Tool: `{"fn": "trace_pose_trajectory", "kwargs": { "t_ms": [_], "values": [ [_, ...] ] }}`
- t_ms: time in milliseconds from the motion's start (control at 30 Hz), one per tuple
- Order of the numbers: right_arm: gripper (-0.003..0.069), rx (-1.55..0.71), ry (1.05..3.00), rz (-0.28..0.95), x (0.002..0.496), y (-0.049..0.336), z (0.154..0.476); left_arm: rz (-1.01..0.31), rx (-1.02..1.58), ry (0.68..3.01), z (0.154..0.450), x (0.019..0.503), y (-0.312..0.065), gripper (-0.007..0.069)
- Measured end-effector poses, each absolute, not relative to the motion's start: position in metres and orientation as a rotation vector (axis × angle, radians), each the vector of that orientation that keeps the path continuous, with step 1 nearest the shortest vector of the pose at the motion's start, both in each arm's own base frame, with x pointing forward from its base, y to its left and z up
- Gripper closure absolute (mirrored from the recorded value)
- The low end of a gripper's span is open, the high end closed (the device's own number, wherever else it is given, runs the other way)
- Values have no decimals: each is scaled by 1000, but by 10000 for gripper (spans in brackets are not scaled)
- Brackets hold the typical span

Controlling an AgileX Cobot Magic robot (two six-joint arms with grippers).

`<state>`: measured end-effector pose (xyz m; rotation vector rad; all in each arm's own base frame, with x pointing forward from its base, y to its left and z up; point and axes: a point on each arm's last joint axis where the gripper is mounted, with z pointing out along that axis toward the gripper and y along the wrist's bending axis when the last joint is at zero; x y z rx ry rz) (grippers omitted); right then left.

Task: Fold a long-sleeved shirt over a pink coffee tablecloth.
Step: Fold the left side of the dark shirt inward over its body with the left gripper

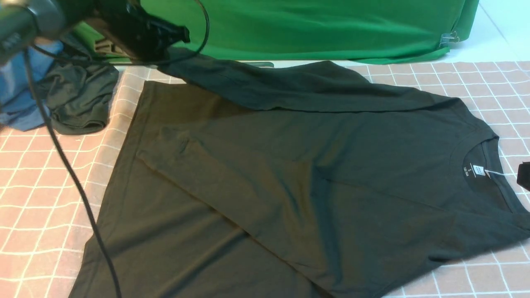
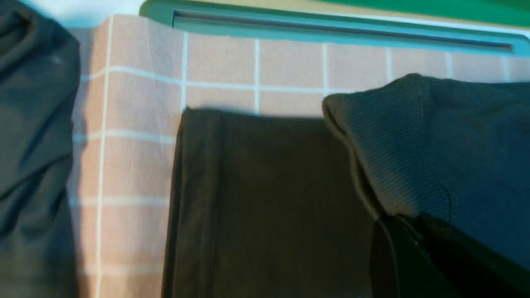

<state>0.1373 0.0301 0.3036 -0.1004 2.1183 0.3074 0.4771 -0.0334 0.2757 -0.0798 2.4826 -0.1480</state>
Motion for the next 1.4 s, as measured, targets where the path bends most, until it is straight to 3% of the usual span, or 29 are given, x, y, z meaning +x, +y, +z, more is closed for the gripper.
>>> {"fn": "trace_pose_trajectory", "kwargs": {
  "t_ms": [500, 700, 833, 1033, 1400],
  "values": [
    [515, -128, 2115, 291, 137, 30, 304, -182, -146, 2713, 325, 421, -33, 592],
    [515, -128, 2115, 290, 137, 30, 304, -266, -183, 2716, 339, 404, -39, 592],
    [515, -128, 2115, 290, 137, 30, 304, -266, -214, 2746, 335, 393, -41, 592],
    [515, -128, 2115, 290, 137, 30, 304, -161, -260, 2864, 307, 372, -34, 592],
    [515, -128, 2115, 290, 137, 30, 304, -131, -325, 2973, 275, 359, -32, 592]
  ]
}}
